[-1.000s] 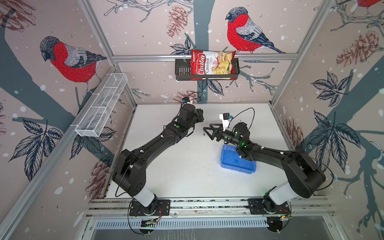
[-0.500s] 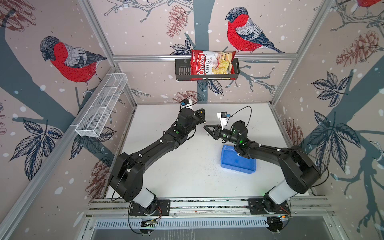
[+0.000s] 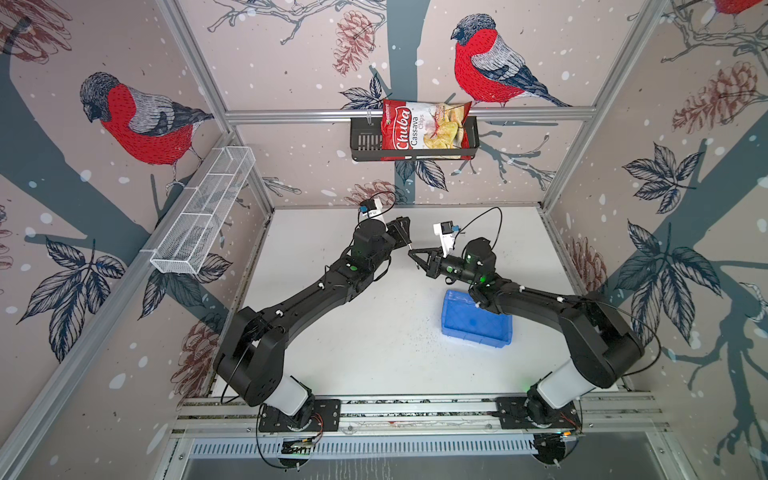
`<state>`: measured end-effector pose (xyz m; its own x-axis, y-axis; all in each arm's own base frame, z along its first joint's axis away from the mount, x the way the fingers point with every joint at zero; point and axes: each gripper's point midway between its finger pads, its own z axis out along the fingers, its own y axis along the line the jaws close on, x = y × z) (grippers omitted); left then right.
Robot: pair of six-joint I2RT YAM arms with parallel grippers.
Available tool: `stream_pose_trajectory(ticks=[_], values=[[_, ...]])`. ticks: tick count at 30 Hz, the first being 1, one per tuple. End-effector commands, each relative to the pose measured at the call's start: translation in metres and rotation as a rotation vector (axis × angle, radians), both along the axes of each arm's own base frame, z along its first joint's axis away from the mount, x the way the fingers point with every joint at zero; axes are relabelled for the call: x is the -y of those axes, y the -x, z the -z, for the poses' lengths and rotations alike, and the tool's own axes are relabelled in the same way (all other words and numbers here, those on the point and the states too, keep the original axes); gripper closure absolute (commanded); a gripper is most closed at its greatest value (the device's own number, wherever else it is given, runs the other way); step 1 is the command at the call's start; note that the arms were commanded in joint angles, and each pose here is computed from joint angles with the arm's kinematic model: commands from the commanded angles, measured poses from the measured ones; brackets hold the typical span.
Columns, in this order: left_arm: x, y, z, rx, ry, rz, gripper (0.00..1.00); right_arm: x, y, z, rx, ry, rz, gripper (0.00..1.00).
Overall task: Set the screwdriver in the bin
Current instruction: 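Close the right gripper on the screwdriver and open the left gripper, then carry the screwdriver with the right gripper over the blue bin while the left arm withdraws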
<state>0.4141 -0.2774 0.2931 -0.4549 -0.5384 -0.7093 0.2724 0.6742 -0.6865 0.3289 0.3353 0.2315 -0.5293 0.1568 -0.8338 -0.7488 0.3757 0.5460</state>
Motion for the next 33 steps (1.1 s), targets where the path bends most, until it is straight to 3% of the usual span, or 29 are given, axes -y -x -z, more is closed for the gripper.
stream_pose_trajectory(ticks=[1,4,9,14,20,24,29,33], values=[[-0.001,-0.002,-0.019,0.076,0.026,-0.009,0.40,0.010,-0.003,0.003,0.095,0.100,0.031,1.00],[-0.003,0.001,-0.023,0.106,0.002,-0.002,0.21,0.027,-0.005,0.007,0.171,0.212,0.075,1.00],[-0.006,0.011,-0.036,0.206,-0.076,0.028,0.02,0.061,0.001,0.012,0.277,0.375,0.121,1.00],[-0.003,0.030,-0.046,0.354,-0.199,0.112,0.02,0.093,0.010,0.013,0.379,0.553,0.175,1.00],[0.004,0.065,-0.009,0.445,-0.387,0.290,0.02,0.143,0.026,0.025,0.471,0.816,0.259,1.00],[0.007,0.090,0.018,0.494,-0.458,0.410,0.02,0.169,0.051,0.039,0.542,0.959,0.207,1.00],[0.018,0.114,0.033,0.621,-0.605,0.588,0.02,0.183,0.068,0.052,0.474,1.005,0.127,1.00],[0.020,0.137,0.054,0.645,-0.689,0.739,0.02,0.191,0.082,0.076,0.403,1.059,0.063,1.00]])
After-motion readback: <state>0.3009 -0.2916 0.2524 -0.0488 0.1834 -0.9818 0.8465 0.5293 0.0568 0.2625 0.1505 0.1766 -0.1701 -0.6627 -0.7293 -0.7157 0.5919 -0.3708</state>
